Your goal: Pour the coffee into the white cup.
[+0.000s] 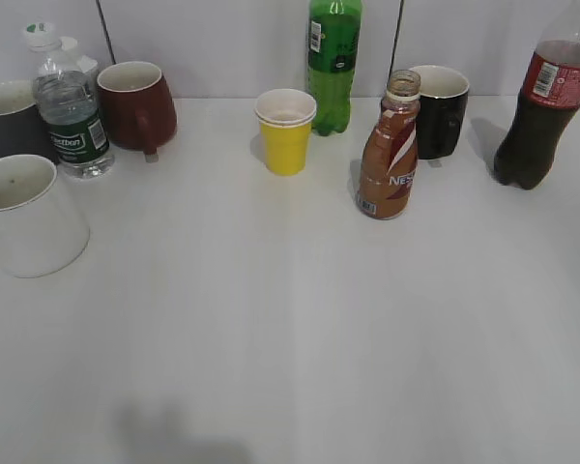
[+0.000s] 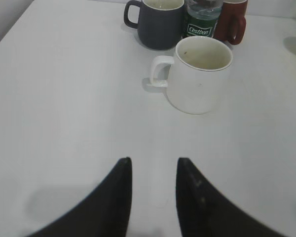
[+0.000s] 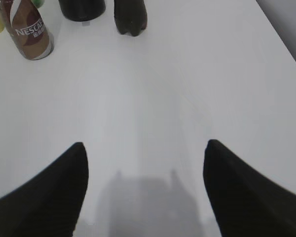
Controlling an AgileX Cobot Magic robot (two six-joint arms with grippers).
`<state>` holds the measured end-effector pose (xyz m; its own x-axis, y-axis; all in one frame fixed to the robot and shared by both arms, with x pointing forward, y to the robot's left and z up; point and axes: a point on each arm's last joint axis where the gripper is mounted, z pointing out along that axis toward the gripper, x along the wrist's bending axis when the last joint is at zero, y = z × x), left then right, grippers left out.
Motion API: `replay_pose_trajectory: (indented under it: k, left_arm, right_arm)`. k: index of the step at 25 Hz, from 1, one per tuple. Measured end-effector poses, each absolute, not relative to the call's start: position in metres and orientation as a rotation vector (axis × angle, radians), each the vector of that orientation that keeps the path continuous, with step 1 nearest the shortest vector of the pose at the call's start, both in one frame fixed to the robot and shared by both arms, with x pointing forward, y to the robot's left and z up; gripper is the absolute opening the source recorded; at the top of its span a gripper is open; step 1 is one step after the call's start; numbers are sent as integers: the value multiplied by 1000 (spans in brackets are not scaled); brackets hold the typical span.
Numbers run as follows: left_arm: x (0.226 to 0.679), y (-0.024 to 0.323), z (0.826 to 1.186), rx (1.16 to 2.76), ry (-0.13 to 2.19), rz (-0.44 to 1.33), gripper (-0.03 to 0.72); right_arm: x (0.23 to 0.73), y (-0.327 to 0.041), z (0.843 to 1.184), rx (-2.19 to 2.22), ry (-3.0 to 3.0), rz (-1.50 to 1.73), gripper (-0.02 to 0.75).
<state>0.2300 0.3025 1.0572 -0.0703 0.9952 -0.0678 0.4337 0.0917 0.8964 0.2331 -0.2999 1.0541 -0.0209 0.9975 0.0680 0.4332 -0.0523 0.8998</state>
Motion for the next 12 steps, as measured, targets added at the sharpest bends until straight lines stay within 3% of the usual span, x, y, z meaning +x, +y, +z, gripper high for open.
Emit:
replay_pose_trajectory:
  k: [12]
  left_arm:
    - [230,302,1057,1441,1614,938,235]
  right_arm:
    - [233,-300,1054,1565,1531,1037,570]
